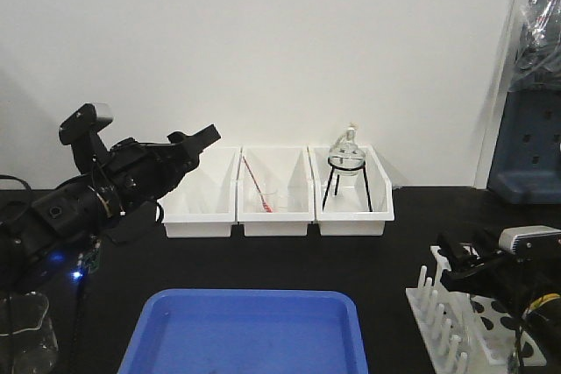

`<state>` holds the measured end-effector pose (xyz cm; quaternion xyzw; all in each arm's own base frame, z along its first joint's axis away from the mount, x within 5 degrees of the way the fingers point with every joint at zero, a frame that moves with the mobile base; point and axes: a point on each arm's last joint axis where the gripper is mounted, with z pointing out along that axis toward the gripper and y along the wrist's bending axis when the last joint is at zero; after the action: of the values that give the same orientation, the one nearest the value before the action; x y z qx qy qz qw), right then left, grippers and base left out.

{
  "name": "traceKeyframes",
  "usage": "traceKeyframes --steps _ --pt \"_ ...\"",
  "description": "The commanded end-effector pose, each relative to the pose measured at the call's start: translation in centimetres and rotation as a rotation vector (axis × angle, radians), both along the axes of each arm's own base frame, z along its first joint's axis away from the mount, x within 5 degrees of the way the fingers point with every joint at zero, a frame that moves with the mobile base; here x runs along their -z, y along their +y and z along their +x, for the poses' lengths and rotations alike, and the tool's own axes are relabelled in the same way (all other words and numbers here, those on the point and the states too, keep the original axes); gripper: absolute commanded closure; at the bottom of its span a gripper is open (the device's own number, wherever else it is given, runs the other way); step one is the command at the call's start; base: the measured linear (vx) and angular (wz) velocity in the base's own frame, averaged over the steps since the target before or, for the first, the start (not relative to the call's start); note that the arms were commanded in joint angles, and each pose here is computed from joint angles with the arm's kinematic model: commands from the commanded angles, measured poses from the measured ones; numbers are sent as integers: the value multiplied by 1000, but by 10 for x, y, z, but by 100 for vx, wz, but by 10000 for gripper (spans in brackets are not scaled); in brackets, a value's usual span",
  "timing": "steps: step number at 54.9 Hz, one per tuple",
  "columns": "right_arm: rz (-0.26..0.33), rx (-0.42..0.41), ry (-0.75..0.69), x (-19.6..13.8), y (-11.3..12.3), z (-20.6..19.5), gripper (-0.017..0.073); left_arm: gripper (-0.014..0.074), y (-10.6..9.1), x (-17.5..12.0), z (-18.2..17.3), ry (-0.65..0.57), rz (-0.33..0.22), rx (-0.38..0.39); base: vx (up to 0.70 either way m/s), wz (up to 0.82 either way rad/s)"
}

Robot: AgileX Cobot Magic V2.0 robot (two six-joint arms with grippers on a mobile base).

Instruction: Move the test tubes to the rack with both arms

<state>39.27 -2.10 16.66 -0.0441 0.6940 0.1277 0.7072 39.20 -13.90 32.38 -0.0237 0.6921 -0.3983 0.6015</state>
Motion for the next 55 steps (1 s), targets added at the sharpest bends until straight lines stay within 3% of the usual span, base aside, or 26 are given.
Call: traceKeyframes --steps 1,8,16,19,30,37,45,55 --pt "12 15 -272 -45 -3 -2 80 9 1 -35 -9 -114 -74 19 0 0" --pt "8 29 -270 -66 -4 -7 81 9 2 -35 -9 -111 -73 18 0 0" --pt "-111 38 -167 -104 -1 -22 81 9 2 -35 -9 -112 -72 18 0 0" --pt "-129 52 -124 -123 0 -33 81 9 2 -35 -9 -112 -72 18 0 0" --pt "-94 111 49 -170 0 -76 81 9 2 -35 -9 -112 -72 18 0 0" --pt "-134 109 82 -183 3 -93 81 9 2 -35 -9 -112 -72 18 0 0" --pt "-102 80 111 -185 6 -98 81 9 2 -35 -9 -112 -72 18 0 0" --pt "-190 57 127 -182 7 -99 81 9 2 -35 -9 -112 -72 18 0 0"
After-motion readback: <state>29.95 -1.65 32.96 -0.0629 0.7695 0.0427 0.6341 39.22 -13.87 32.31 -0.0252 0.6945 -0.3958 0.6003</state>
